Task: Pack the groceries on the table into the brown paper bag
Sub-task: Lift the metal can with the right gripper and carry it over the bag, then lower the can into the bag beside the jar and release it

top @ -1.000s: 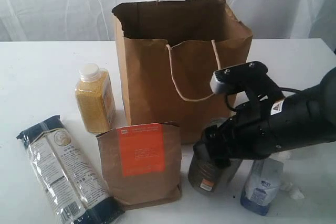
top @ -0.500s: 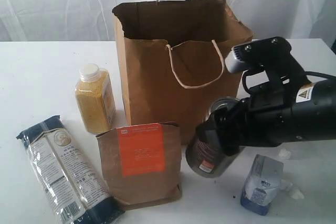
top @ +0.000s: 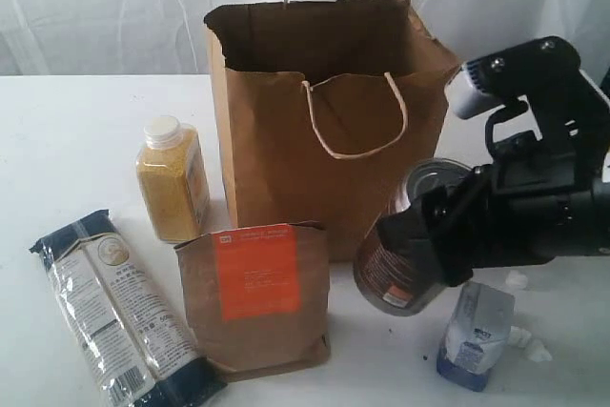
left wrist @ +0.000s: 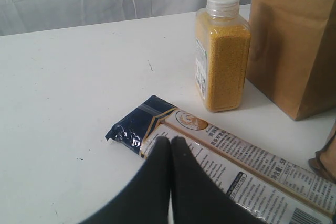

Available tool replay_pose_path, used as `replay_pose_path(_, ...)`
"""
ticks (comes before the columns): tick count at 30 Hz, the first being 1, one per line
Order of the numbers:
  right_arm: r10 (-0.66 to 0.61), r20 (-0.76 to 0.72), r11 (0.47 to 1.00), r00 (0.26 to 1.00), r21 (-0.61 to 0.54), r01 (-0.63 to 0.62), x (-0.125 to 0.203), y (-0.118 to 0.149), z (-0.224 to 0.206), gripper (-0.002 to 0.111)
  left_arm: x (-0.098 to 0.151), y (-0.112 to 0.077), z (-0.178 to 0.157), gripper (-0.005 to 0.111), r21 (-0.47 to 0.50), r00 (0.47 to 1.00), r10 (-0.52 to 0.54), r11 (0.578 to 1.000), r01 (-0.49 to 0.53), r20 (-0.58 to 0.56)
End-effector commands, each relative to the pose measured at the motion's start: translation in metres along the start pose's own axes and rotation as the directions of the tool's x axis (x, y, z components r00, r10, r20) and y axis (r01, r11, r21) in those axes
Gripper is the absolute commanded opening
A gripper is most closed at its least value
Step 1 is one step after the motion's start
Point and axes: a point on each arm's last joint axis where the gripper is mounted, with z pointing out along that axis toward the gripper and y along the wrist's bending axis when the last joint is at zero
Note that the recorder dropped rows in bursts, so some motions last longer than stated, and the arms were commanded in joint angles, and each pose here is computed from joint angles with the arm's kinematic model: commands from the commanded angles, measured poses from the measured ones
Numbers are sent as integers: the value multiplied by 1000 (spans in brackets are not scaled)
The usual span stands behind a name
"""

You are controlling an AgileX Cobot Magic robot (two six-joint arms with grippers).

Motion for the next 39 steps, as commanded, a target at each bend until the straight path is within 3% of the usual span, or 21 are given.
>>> replay_pose_path(1,-52,30,995,998,83,49,-17,-3,-23,7,1,0,0,0,5,1000,-4,1000,4,3)
replay_pose_path(9,-174,141,951,975,282,129,-71,-7,-83,7,1,0,0,0,5,1000,-4,1000,4,3)
replay_pose_path(14,-226,311,945,923,299,131,-118,-1,-99,7,1,0,0,0,5,1000,-4,1000,4,3)
replay_pose_path(19,-227,310,946,923,295,133,-163,-4,-65,7,1,0,0,0,5,1000,-4,1000,4,3)
replay_pose_path(23,-241,281,945,929,287,158,-180,-9,-27,7,1,0,0,0,5,1000,-4,1000,4,3)
replay_pose_path(30,-273,143,937,951,266,229,-181,-22,55,7,1,0,0,0,5,1000,-4,1000,4,3)
replay_pose_path(39,-261,48,937,964,253,241,-176,-29,94,7,1,0,0,0,5,1000,-4,1000,4,3)
